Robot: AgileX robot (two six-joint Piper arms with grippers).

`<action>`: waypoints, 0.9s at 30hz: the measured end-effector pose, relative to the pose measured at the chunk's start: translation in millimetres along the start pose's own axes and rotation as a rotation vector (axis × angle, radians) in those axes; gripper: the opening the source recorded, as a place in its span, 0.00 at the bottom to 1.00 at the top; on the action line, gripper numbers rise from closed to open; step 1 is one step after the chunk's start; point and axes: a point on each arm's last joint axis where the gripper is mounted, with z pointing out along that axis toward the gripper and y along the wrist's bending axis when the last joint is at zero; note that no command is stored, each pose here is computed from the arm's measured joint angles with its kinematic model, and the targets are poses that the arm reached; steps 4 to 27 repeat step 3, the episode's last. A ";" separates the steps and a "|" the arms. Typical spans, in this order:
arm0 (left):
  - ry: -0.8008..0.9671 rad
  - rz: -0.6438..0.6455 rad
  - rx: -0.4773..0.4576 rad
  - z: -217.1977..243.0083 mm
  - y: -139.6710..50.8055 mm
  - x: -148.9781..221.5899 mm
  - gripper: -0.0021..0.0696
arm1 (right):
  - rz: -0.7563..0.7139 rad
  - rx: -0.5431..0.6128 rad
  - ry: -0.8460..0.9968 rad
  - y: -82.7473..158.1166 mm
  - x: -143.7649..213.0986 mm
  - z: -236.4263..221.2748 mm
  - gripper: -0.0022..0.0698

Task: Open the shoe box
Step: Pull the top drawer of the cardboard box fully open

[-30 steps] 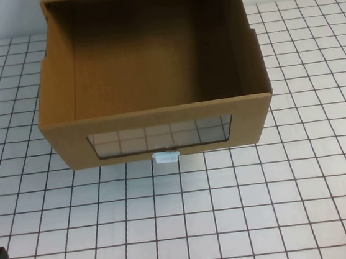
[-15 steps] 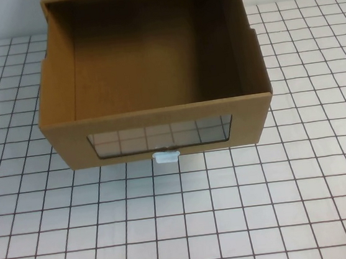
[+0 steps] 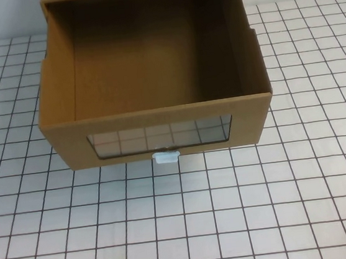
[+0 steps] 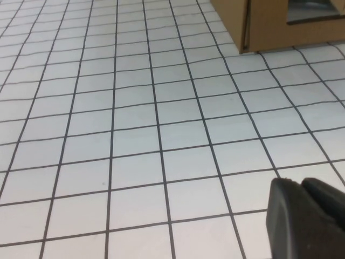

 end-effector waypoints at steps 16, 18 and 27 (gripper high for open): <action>0.002 0.000 0.000 0.0 0.0 0.2 0.03 | 0.000 0.000 0.000 0.0 0.0 0.0 0.01; 0.002 0.000 0.000 0.0 0.0 0.2 0.03 | 0.000 0.000 0.000 0.0 0.0 0.0 0.01; 0.002 0.000 0.000 0.0 0.0 0.2 0.03 | 0.000 0.000 0.000 0.0 0.0 0.0 0.01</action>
